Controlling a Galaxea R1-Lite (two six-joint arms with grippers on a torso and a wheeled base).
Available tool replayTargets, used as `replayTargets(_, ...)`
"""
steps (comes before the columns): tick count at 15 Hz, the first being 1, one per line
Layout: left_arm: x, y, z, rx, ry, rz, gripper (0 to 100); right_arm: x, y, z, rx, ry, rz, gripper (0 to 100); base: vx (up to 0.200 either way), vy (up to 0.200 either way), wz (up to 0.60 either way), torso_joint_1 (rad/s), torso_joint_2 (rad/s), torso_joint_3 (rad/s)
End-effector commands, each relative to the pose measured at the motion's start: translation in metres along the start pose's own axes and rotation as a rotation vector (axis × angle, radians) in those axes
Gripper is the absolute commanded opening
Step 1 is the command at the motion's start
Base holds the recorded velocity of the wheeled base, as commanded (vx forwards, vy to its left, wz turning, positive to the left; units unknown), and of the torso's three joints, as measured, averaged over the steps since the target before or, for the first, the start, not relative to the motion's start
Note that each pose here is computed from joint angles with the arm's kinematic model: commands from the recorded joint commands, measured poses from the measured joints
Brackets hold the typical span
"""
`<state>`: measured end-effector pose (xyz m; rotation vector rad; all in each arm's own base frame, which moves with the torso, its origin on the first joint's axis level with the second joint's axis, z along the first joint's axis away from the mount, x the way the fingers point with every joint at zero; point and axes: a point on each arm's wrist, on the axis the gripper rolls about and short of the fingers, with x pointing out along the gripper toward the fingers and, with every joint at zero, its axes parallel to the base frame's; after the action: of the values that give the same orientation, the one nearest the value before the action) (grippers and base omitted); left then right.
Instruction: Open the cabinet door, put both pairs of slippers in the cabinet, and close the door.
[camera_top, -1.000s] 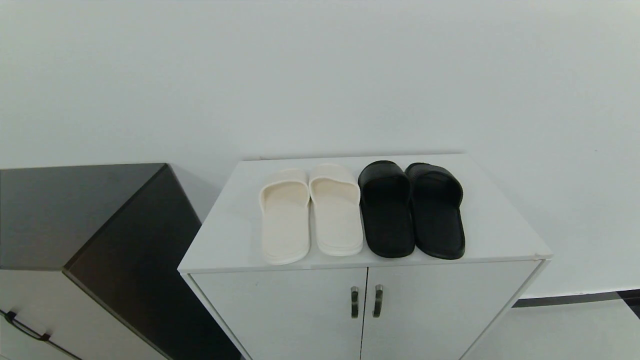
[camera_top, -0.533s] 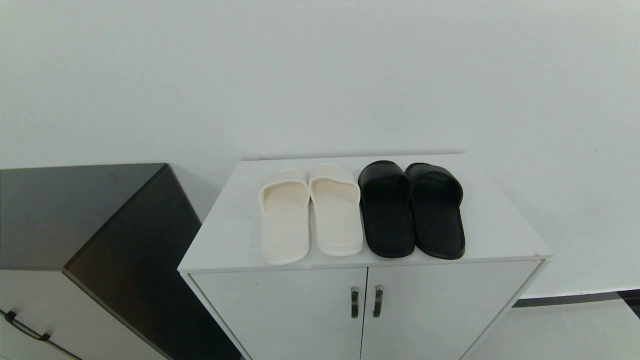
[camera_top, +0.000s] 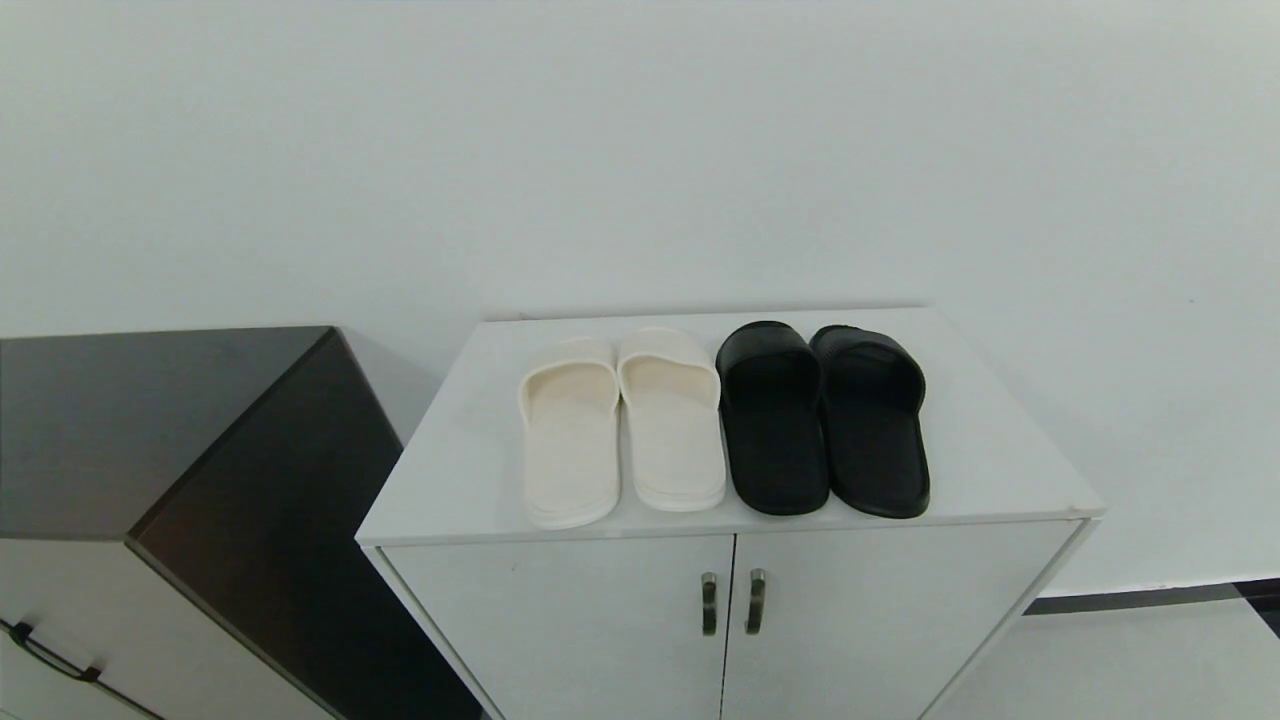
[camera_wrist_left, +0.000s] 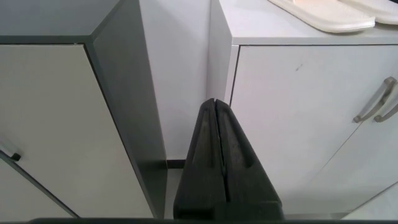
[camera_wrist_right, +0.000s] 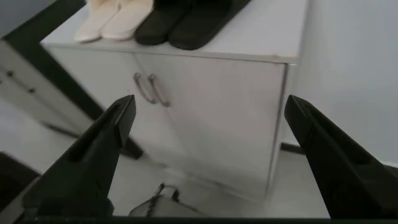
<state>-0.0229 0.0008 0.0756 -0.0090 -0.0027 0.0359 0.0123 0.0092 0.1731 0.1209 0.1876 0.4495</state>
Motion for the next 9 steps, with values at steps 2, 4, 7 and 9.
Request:
replayTargets(2, 0.000, 0.000, 0.000, 0.001, 0.003, -0.002, 0, 0.086, 0.001, 0.031, 0.017, 0.243, 0.224, 100, 0.000, 0.000, 0.00, 0.000, 0.00, 0.000)
replayTargets(4, 0.000, 0.000, 0.000, 0.001, 0.003, -0.004, 0, 0.121, 0.027, 0.041, 0.058, 0.273, 0.226, 100, 0.000, 0.000, 0.00, 0.000, 0.00, 0.000)
replayTargets(7, 0.000, 0.000, 0.000, 0.003, 0.003, -0.005, 0, 0.164, 0.063, 0.056, 0.132, 0.233, 0.158, 100, 0.000, 0.000, 0.00, 0.000, 0.00, 0.000)
replayTargets(9, 0.000, 0.000, 0.000, 0.003, 0.003, -0.005, 0, 0.195, 0.083, 0.068, 0.113, 0.202, 0.086, 100, 0.000, 0.000, 0.00, 0.000, 0.00, 0.000)
